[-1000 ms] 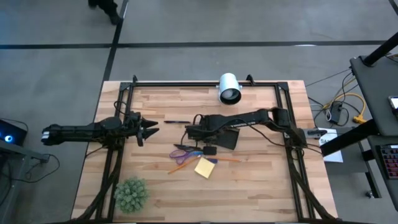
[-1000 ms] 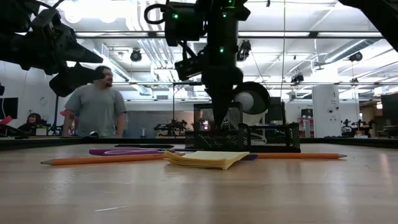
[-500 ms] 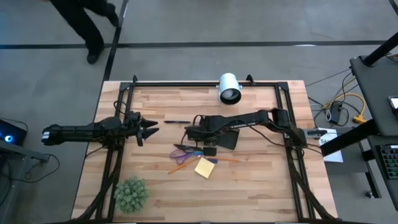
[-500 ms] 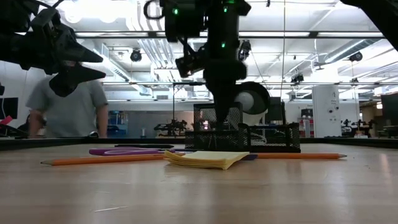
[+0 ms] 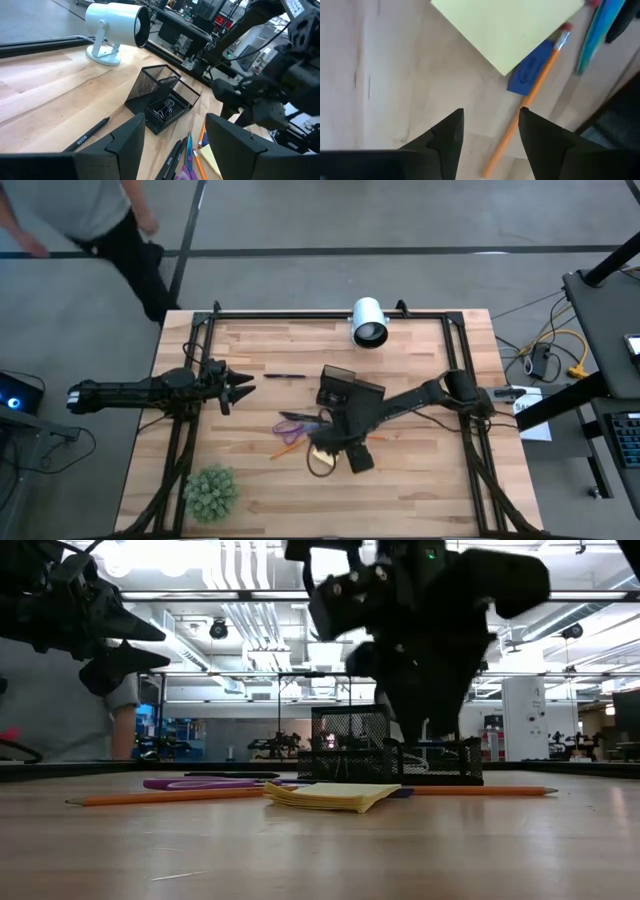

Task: Pick and place office supplies into organizer
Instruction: Put the blue eraser into the black mesh organizer

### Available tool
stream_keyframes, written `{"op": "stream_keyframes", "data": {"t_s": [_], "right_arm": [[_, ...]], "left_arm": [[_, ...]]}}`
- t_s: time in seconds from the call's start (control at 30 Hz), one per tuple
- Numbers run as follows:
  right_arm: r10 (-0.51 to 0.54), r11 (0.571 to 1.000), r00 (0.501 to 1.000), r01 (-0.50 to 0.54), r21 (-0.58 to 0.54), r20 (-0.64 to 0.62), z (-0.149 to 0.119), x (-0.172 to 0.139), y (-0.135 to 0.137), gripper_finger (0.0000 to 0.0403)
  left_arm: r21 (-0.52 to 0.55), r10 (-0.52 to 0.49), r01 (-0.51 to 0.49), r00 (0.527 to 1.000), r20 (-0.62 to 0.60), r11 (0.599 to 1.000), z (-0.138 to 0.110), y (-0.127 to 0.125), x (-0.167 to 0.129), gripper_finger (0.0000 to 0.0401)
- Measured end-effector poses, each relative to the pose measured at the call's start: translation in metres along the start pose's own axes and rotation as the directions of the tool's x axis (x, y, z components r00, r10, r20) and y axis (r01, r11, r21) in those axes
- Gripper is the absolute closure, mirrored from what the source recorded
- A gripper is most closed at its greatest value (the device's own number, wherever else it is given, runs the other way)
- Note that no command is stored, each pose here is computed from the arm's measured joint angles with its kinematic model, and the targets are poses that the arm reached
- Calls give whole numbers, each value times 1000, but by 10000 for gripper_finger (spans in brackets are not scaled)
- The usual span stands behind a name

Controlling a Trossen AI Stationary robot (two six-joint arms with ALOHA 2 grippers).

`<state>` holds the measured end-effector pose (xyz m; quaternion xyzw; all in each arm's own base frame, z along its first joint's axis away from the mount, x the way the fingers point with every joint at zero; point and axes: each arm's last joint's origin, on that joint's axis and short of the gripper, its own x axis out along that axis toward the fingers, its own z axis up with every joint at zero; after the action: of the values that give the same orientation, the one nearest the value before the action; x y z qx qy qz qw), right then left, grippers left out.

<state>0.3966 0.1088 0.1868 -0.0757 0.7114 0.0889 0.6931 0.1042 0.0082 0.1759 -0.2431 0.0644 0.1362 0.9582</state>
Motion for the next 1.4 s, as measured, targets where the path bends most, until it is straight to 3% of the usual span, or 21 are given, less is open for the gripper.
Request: {"op": "stream_keyframes", "data": {"t_s": [0.23,0.43,0.57,0.8,1.0,1.17,1.4], "right_arm": [[-23,990,1000,21,143,12,-2,18,2,231],[-16,971,1000,16,238,-1,-6,30,-11,232],[35,955,999,-32,296,-3,-8,35,-20,231],[62,945,998,-64,321,16,-6,35,-20,231],[62,911,998,-67,406,25,-4,30,-15,234],[32,917,998,-50,396,53,1,23,-8,234],[85,916,996,-84,393,16,-3,32,3,234]], "left_arm": [[0,0,0,1000,1,1000,0,0,0,206],[0,0,0,1000,1,1000,0,0,0,206],[0,0,0,1000,1,1000,0,0,0,206],[0,1,0,1000,-1,1000,0,0,0,206],[0,0,0,1000,1,1000,0,0,0,206],[0,0,0,1000,1,1000,0,0,0,206],[0,-1,1,1000,3,1000,0,0,0,206]]}}
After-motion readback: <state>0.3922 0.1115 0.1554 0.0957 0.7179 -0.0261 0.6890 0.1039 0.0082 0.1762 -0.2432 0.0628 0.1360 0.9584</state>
